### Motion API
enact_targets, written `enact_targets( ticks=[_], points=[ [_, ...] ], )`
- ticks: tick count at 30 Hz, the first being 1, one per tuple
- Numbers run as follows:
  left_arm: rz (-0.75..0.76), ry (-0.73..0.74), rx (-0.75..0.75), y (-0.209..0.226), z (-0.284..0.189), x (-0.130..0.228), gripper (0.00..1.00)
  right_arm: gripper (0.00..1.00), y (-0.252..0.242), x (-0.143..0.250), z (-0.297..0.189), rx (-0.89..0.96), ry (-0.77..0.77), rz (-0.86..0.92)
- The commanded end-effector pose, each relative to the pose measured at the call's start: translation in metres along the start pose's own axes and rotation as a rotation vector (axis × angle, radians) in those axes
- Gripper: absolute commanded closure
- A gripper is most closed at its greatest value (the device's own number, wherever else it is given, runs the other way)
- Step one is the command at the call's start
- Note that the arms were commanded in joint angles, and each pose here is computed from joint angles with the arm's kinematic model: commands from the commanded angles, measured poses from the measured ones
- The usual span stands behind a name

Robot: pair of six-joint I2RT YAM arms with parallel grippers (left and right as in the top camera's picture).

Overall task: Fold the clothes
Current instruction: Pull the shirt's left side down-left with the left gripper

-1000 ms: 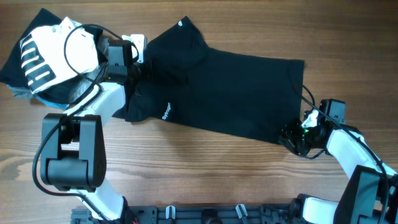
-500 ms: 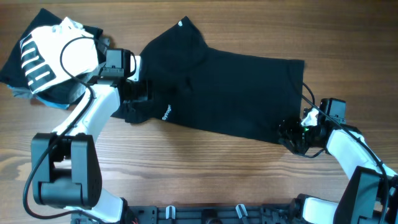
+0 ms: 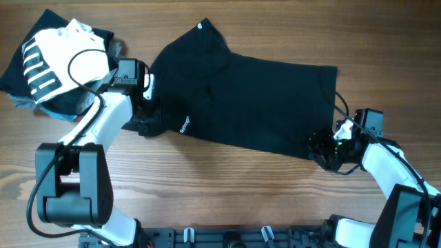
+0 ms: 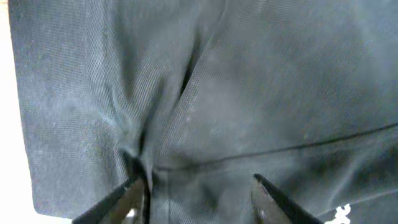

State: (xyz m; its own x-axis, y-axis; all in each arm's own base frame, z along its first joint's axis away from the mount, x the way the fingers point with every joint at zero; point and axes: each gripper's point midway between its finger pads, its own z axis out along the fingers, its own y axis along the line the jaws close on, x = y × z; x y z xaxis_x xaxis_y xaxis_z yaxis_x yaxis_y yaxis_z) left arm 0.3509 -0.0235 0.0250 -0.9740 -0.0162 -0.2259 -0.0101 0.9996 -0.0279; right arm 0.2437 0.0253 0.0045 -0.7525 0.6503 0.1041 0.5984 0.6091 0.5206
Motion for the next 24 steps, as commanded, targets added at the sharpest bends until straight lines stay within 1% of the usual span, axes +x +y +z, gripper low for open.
enact_targets(
  ticks=[1, 2, 3, 4, 6, 7, 9, 12, 14, 17, 19, 21, 23, 24],
  points=[
    [-0.021, 0.027, -0.028, 0.012, 0.006, 0.007, 0.44, 0.43, -0.045, 0.004, 0.010, 0.193, -0.015, 0.007],
    [-0.024, 0.028, -0.010, 0.010, 0.007, 0.007, 0.51, 0.43, -0.045, 0.004, 0.010, 0.193, -0.016, 0.007],
    [-0.025, 0.032, -0.001, 0.008, 0.007, 0.008, 0.60, 0.43, -0.045, 0.004, 0.010, 0.193, -0.016, 0.007],
    [-0.024, 0.041, -0.002, 0.008, 0.010, 0.010, 0.67, 0.43, -0.045, 0.004, 0.010, 0.193, -0.016, 0.007],
    [-0.025, 0.064, -0.004, 0.009, 0.015, 0.016, 0.90, 0.43, -0.045, 0.004, 0.010, 0.193, -0.015, 0.007],
    [-0.025, 0.068, -0.015, 0.011, 0.017, 0.017, 0.96, 0.43, -0.045, 0.004, 0.010, 0.193, -0.015, 0.007],
    [-0.026, 0.051, -0.094, 0.025, 0.014, 0.013, 0.96, 0.43, -0.046, 0.005, 0.010, 0.195, -0.012, 0.008],
    [-0.134, -0.026, -0.232, 0.057, -0.001, -0.007, 0.96, 0.43, -0.046, 0.006, 0.010, 0.197, -0.010, 0.011],
    [-0.169, -0.100, -0.222, 0.066, -0.011, -0.029, 0.96, 0.42, -0.046, 0.005, 0.010, 0.196, -0.011, 0.014],
    [-0.178, -0.177, -0.208, 0.067, -0.015, -0.048, 0.96, 0.42, -0.046, 0.006, 0.010, 0.197, -0.010, 0.014],
    [-0.176, -0.227, -0.151, 0.058, -0.016, -0.062, 0.96, 0.42, -0.046, 0.006, 0.010, 0.197, -0.010, 0.014],
    [-0.173, -0.258, -0.116, 0.053, -0.017, -0.070, 0.95, 0.42, -0.046, 0.006, 0.010, 0.196, -0.010, 0.014],
    [-0.172, -0.266, -0.115, 0.052, -0.017, -0.072, 0.94, 0.42, -0.046, 0.006, 0.010, 0.197, -0.009, 0.014],
    [-0.172, -0.245, -0.115, 0.052, -0.016, -0.067, 0.91, 0.42, -0.046, 0.006, 0.010, 0.197, -0.009, 0.014]
  ],
)
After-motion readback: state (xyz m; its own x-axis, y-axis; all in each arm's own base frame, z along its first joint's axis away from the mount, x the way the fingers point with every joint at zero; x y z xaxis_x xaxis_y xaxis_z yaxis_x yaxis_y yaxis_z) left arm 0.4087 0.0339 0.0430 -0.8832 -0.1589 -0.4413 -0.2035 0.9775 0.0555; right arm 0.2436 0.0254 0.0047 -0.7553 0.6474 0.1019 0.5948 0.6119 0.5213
